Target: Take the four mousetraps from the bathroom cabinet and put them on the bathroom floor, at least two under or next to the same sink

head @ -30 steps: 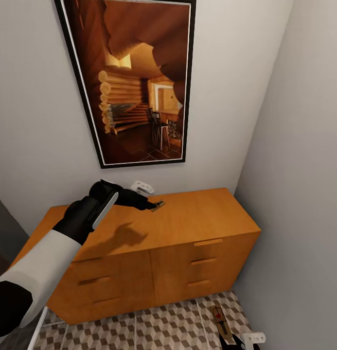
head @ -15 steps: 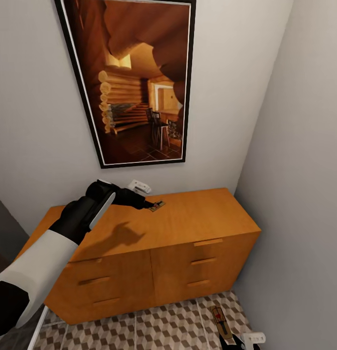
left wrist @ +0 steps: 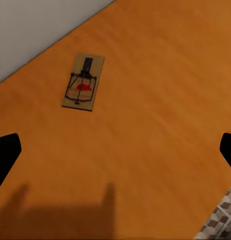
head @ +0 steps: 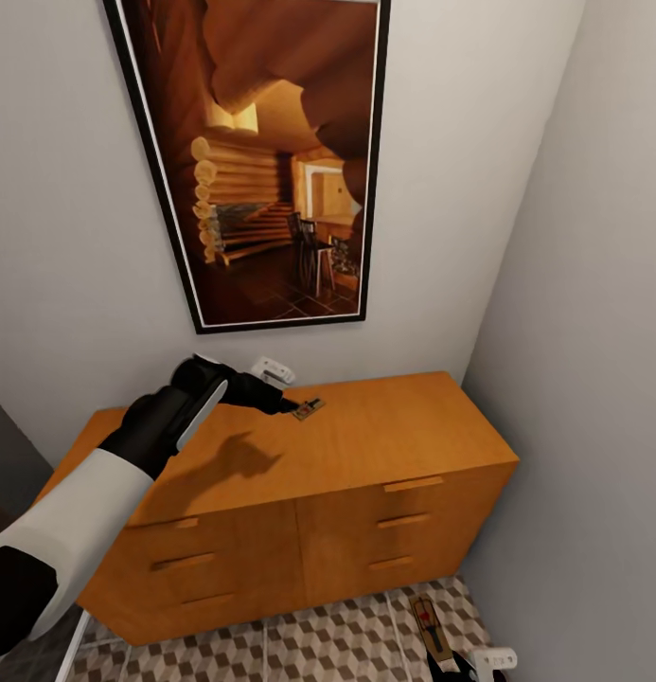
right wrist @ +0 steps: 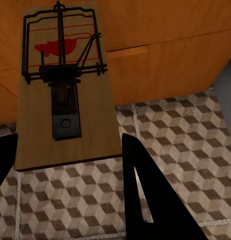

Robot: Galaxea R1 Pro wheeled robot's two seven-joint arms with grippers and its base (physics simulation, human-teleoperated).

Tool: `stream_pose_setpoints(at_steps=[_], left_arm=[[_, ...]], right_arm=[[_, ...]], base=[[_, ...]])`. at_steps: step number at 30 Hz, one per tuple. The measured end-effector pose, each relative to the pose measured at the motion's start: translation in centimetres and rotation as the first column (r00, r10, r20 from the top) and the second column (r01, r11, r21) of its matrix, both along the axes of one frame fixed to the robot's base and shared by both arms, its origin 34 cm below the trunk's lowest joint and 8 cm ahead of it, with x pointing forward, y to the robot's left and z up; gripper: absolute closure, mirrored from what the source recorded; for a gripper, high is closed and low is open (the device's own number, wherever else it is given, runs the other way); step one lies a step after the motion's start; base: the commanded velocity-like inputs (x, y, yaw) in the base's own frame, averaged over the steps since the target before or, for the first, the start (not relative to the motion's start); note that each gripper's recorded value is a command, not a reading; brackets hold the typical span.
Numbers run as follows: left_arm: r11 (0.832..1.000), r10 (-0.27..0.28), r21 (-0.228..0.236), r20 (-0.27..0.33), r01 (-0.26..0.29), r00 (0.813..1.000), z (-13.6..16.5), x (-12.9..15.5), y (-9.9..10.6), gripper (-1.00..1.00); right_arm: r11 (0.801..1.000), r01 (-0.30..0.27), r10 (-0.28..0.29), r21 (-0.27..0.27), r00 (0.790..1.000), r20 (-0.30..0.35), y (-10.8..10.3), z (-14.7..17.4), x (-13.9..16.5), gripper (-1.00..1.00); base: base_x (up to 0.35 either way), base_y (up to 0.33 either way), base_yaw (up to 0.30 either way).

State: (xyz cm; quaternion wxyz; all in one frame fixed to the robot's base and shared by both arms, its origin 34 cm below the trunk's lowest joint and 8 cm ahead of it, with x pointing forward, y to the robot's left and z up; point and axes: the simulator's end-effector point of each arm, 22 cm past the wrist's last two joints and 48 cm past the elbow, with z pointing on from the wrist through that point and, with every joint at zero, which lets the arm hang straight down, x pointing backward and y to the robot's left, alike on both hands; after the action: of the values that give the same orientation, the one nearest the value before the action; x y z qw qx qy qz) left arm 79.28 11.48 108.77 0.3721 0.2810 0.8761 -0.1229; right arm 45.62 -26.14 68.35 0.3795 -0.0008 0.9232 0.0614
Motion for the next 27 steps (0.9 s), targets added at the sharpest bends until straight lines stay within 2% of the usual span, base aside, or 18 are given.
stream_pose_setpoints(at_steps=[6, 12, 13, 17, 18, 27], left_arm=[[1.000, -0.012, 0.020, -0.013, 0.012, 1.000, -0.9, -0.3, -0.2, -1.00], [1.000, -0.014, 0.023, -0.015, 0.014, 1.000, -1.1, -0.4, -0.2, -1.00], [1.000, -0.018, 0.020, -0.006, 0.018, 1.000, -0.9, -0.3, -0.3, -1.00], [0.999, -0.040, 0.002, 0.003, 0.040, 0.999, -0.7, -0.3, -0.9, -1.00], [0.998, -0.060, -0.015, -0.004, 0.060, 0.998, -0.8, -0.6, -1.3, -1.00], [0.997, -0.078, -0.029, -0.012, 0.077, 0.997, -0.9, -0.9, -1.6, -1.00]], right_arm=[[1.000, 0.000, 0.000, 0.000, 1.000, -0.001, 0.0, 0.0, -0.1, 1.00], [1.000, 0.000, 0.000, -0.002, 0.997, -0.083, 0.0, -1.9, -5.9, 1.00], [1.000, -0.001, 0.001, -0.002, 0.994, -0.111, 0.0, -2.5, -8.1, 1.00], [1.000, 0.002, -0.003, -0.002, 0.990, -0.140, -0.1, -3.0, -10.3, 1.00], [1.000, 0.002, -0.002, -0.002, 0.989, -0.150, -0.1, -3.1, -11.0, 1.00], [1.000, 0.004, -0.004, -0.003, 0.987, -0.158, -0.1, -3.2, -11.5, 1.00]], base=[[0.006, 0.003, 0.000], [0.000, 0.000, 0.000], [0.000, 0.000, 0.000], [0.000, 0.000, 0.000], [0.000, 0.000, 0.000], [0.000, 0.000, 0.000]])
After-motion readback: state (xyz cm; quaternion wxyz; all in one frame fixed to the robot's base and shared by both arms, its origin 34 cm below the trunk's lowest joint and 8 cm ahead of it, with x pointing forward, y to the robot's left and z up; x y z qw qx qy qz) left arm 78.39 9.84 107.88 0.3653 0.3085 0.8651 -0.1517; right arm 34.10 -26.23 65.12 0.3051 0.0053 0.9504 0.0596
